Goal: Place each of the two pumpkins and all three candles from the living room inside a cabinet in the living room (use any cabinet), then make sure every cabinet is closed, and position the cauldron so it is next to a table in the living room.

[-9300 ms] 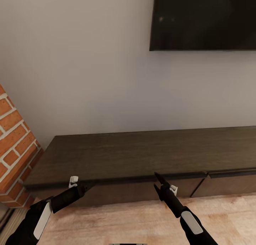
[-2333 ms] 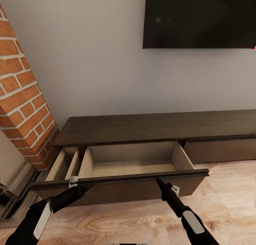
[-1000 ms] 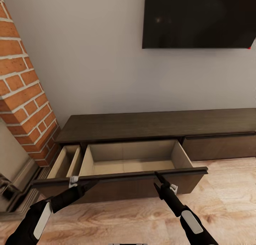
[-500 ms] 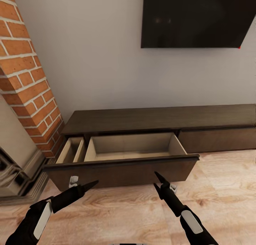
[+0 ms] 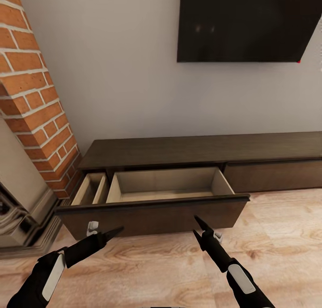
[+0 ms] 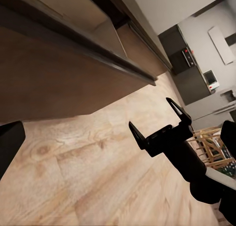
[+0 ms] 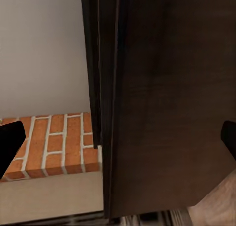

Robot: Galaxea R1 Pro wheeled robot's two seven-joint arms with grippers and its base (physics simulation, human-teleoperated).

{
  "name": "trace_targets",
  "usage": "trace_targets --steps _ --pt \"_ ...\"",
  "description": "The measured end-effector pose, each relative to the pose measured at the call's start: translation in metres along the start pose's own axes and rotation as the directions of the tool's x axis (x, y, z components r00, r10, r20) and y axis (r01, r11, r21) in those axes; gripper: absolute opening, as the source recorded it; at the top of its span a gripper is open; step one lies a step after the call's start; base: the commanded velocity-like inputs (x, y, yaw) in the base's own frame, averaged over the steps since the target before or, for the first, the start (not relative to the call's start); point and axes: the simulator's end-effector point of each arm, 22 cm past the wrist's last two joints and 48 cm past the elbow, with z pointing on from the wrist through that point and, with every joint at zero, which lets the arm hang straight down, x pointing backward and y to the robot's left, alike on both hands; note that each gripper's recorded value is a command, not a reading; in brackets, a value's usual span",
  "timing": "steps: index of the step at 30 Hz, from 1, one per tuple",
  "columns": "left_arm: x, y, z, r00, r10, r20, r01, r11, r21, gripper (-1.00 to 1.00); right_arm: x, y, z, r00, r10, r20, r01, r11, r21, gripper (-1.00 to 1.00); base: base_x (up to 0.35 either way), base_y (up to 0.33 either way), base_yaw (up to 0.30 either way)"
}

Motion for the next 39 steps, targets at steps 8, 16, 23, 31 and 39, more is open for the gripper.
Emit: trace_targets --steps 8,16,23,31,39 --pt "-0.01 -0.013 -0.002 1.0 0.026 0.013 -0.026 1.0 0.011 1.0 -0.002 0.039 0.0 1.0 -0.028 0.0 0.028 0.994 -0.105 1.0 0.0 0.0 0.0" --pt "-0.019 -0.026 -0.004 0.998 0.052 0.028 -0.052 0.998 0.022 1.0 -0.003 0.083 -0.007 0.999 -0.051 0.005 0.051 0.967 -0.249 1.0 0.0 0.0 0.0" --pt "-0.027 -0.038 -0.007 0.996 0.074 0.04 -0.076 0.997 0.032 1.0 -0.005 0.101 -0.011 0.998 -0.065 0.01 0.065 0.957 -0.282 1.0 0.0 0.0 0.0" --pt "-0.038 -0.051 -0.008 0.995 0.087 0.047 -0.089 0.995 0.036 1.0 -0.006 0.12 -0.011 0.997 -0.075 0.01 0.075 0.952 -0.296 1.0 0.0 0.0 0.0" --pt "-0.051 -0.064 -0.008 0.995 0.087 0.047 -0.089 0.995 0.035 1.0 -0.007 0.151 -0.006 0.995 -0.094 0.02 0.095 0.943 -0.319 1.0 0.0 0.0 0.0"
